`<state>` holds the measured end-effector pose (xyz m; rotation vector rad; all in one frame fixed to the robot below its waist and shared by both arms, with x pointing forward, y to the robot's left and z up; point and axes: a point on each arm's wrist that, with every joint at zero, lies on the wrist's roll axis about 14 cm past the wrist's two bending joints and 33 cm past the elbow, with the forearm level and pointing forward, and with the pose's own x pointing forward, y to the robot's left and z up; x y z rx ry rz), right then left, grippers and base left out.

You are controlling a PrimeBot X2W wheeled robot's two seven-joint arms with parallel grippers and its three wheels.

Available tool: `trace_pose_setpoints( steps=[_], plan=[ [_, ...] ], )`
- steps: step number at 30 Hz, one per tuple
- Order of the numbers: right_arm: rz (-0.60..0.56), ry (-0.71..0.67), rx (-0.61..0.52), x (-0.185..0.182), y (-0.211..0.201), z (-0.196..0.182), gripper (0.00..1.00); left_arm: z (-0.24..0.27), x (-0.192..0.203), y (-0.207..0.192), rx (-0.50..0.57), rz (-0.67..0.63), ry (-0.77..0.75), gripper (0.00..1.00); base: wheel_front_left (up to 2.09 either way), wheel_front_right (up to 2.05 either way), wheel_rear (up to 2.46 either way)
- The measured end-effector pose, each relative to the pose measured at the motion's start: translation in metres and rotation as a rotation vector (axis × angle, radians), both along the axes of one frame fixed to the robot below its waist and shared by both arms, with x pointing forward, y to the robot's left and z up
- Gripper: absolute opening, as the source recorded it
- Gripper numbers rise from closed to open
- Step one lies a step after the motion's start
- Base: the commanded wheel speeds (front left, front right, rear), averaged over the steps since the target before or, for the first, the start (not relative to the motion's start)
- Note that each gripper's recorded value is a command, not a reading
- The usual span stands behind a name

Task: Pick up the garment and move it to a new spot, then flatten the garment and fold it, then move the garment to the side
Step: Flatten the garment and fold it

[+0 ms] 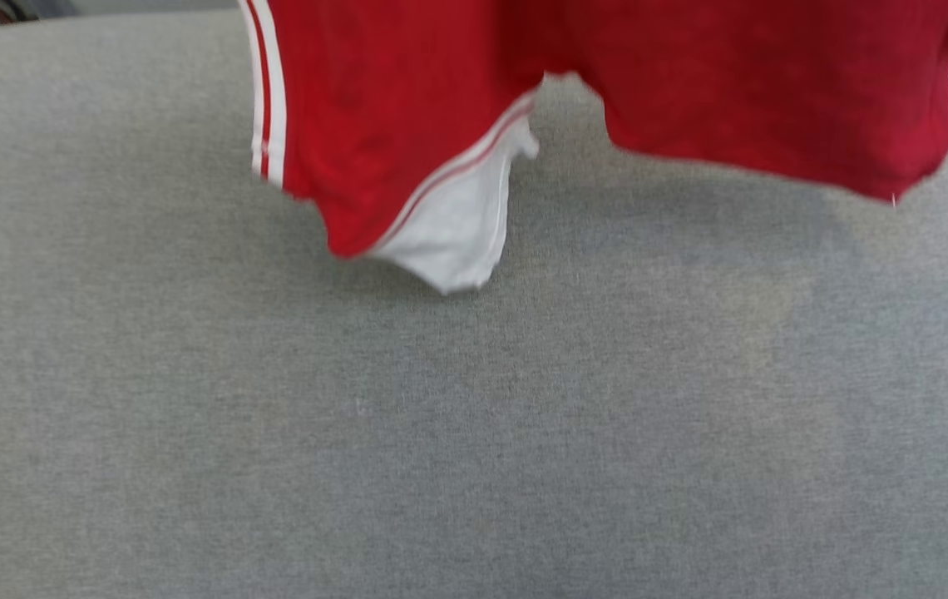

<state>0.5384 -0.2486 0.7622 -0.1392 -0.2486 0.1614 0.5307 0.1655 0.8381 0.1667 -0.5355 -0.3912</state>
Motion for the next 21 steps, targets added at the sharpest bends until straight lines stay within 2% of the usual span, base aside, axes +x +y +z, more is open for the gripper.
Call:
trace_pose_setpoints(
  steps=[9, 13, 18, 21],
  plan=[
    [-0.039, -0.001, 0.001, 0.085, -0.003, -0.038, 0.00, -0.018, 0.102, -0.002, 0.111, 0.056, 0.030, 0.00, 0.00, 0.00, 0.00],
    [-0.078, -0.021, -0.019, 0.120, -0.008, -0.056, 0.00, -0.015, 0.140, -0.006, 0.116, 0.085, -0.012, 0.00, 0.00, 0.00, 0.00],
    [-0.128, -0.041, -0.010, 0.154, -0.017, -0.080, 0.00, -0.038, 0.185, -0.012, 0.147, 0.128, -0.032, 0.00, 0.00, 0.00, 0.00],
    [-0.145, -0.078, 0.001, 0.169, -0.019, -0.086, 0.00, -0.048, 0.204, -0.012, 0.110, 0.128, -0.052, 0.00, 0.00, 0.00, 0.00]
  ],
)
